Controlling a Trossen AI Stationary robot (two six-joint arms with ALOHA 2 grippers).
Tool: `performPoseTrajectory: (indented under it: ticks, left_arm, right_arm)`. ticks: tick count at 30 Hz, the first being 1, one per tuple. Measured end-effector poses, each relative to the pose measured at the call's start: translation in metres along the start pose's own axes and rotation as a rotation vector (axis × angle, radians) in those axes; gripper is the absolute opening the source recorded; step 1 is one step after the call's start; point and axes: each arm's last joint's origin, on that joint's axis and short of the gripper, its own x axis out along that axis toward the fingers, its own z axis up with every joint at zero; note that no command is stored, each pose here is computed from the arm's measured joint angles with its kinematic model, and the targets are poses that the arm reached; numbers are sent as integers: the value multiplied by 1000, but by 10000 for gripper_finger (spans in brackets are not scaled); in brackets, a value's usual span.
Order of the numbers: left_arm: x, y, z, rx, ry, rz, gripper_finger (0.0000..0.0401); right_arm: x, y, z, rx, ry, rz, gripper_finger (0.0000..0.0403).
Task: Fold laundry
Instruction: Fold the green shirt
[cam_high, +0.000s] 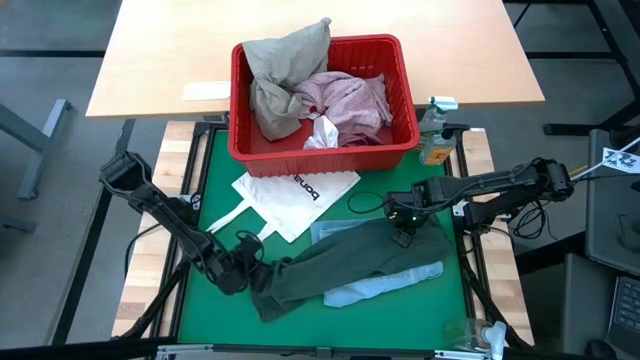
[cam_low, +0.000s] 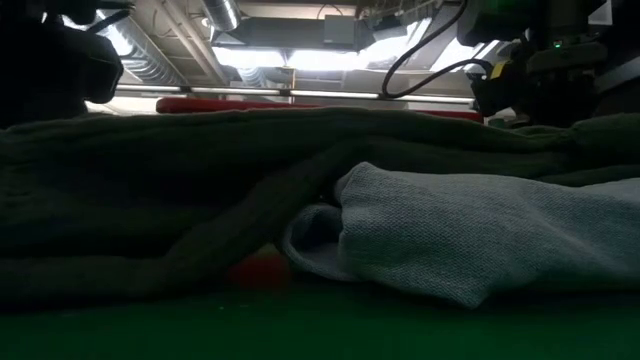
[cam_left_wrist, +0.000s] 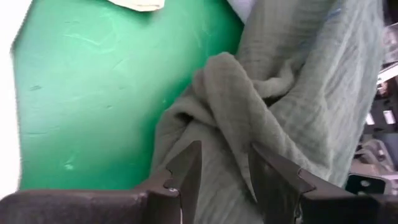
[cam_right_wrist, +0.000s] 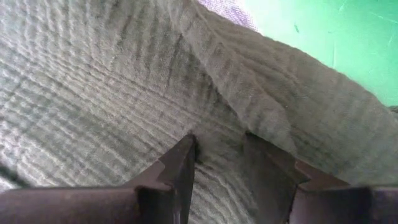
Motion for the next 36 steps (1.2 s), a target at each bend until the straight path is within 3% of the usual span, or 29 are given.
performPoseTrajectory:
  ticks: [26, 36]
  left_arm:
    - [27, -11, 11, -128, -72, -106, 126]
    - [27, -15, 14, -83, -120, -142, 103]
  right_arm:
    - [0, 0, 0, 1, -5, 4, 140]
    - [0, 1, 0, 0, -5, 4, 140]
